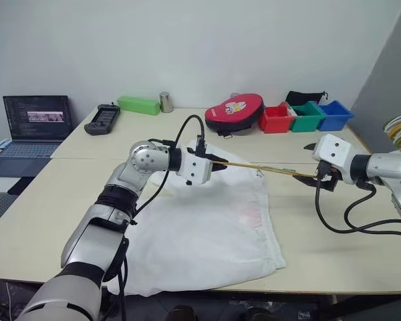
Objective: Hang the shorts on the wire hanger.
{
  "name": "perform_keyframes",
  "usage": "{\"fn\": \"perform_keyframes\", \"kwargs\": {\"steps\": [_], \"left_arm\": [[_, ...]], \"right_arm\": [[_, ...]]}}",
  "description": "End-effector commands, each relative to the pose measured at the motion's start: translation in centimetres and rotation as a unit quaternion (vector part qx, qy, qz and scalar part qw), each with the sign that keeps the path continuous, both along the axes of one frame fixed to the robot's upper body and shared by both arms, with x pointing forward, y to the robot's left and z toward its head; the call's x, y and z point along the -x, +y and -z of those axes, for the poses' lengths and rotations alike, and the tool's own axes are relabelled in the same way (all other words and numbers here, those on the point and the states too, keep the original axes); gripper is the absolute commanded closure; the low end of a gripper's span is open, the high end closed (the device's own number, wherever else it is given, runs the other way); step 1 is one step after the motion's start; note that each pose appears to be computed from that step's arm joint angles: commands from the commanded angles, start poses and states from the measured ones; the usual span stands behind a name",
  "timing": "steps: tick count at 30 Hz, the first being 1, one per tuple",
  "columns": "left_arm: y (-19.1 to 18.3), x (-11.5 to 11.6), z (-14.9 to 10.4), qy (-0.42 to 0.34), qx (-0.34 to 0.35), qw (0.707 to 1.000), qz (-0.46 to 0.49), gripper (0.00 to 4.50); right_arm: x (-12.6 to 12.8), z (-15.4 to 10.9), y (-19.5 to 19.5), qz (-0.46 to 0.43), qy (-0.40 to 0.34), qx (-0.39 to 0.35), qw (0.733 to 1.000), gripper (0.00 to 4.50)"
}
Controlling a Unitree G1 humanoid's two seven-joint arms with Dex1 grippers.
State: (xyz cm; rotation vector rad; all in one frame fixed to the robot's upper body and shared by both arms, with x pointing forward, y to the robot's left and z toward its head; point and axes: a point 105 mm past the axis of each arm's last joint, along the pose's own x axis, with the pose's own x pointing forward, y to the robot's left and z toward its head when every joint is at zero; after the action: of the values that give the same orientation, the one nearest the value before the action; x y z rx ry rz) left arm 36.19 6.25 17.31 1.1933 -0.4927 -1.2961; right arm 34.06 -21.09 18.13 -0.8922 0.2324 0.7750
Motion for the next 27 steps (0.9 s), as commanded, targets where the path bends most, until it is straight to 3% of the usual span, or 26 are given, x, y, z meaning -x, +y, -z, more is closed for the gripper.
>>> {"fn": "perform_keyframes", "kwargs": {"steps": [1,9,18,27], "left_arm": [[-0.4,0.1,-1.3,-0.031,0.009,0.999,0.009,4.47],[-0.7,-0.1,-1.7,-0.043,0.009,0.999,0.011,4.47],[-1.1,-0.2,-1.8,-0.046,0.012,0.999,0.012,4.47],[-1.1,-0.6,-2.3,-0.042,0.026,0.999,0.002,4.47]], "right_arm": [[0.4,-0.4,0.1,-0.020,-0.017,0.025,0.999,0.38],[0.6,0.0,-0.9,-0.030,-0.035,0.085,0.995,2.30],[0.5,0.0,-1.2,-0.029,-0.046,0.099,0.994,4.46],[0.5,0.4,-1.2,-0.035,-0.055,0.113,0.991,4.46]]}}
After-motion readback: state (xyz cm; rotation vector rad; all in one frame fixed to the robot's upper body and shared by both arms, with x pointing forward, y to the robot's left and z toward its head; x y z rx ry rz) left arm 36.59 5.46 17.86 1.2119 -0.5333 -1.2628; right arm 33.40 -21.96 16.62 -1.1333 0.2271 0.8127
